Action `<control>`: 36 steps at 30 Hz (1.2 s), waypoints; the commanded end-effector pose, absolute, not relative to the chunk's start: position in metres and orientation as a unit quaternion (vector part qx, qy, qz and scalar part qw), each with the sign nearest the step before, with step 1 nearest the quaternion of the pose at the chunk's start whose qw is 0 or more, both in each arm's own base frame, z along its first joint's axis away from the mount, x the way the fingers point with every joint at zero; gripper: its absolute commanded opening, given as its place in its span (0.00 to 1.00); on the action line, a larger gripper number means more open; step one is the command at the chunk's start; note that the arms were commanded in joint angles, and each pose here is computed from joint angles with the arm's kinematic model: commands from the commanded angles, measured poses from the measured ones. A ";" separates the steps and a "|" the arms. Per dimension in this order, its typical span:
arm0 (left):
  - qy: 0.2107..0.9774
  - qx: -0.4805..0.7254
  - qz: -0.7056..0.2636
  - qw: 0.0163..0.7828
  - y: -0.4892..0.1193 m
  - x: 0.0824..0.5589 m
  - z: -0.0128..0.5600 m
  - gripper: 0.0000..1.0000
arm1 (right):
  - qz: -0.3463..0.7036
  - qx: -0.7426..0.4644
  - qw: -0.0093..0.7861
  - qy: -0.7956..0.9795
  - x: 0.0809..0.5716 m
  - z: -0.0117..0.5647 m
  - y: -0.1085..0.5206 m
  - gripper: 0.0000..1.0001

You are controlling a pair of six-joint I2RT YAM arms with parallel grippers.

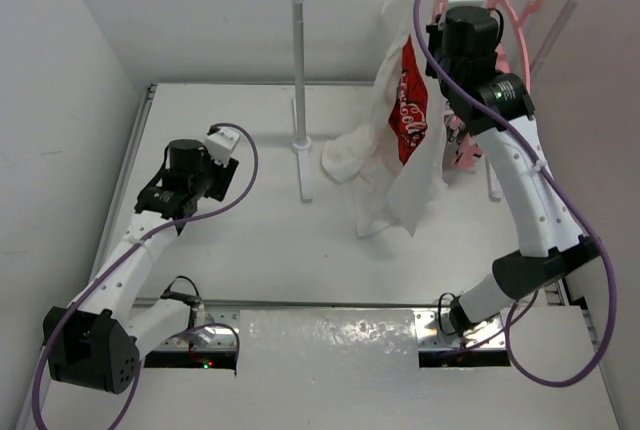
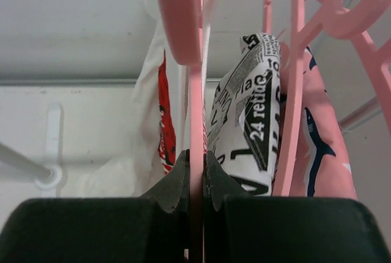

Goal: Place the t-shirt on the hanger
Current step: Place the hanger at the clothesline.

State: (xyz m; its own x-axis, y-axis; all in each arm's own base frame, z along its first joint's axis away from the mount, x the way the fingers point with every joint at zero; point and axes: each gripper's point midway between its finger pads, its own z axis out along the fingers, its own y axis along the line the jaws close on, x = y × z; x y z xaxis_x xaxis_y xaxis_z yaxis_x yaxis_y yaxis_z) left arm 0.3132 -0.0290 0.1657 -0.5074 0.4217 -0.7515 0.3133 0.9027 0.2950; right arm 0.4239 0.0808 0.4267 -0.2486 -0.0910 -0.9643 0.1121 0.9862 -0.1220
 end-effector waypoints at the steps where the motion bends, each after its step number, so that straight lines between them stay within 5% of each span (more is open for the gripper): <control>1: 0.861 0.197 0.070 0.464 -0.023 0.313 0.170 0.54 | -0.030 0.058 0.680 0.730 0.447 0.480 0.071 0.00; 14: 0.862 0.199 0.072 0.460 -0.021 0.305 0.159 0.54 | -0.010 0.064 0.645 0.762 0.503 0.418 0.071 0.00; 26: 0.866 0.201 0.073 0.452 -0.019 0.300 0.150 0.54 | 0.003 0.054 0.583 0.811 0.494 0.346 0.073 0.00; 36: 0.866 0.202 0.064 0.452 -0.023 0.303 0.152 0.54 | 0.000 0.048 0.594 0.803 0.475 0.353 0.068 0.01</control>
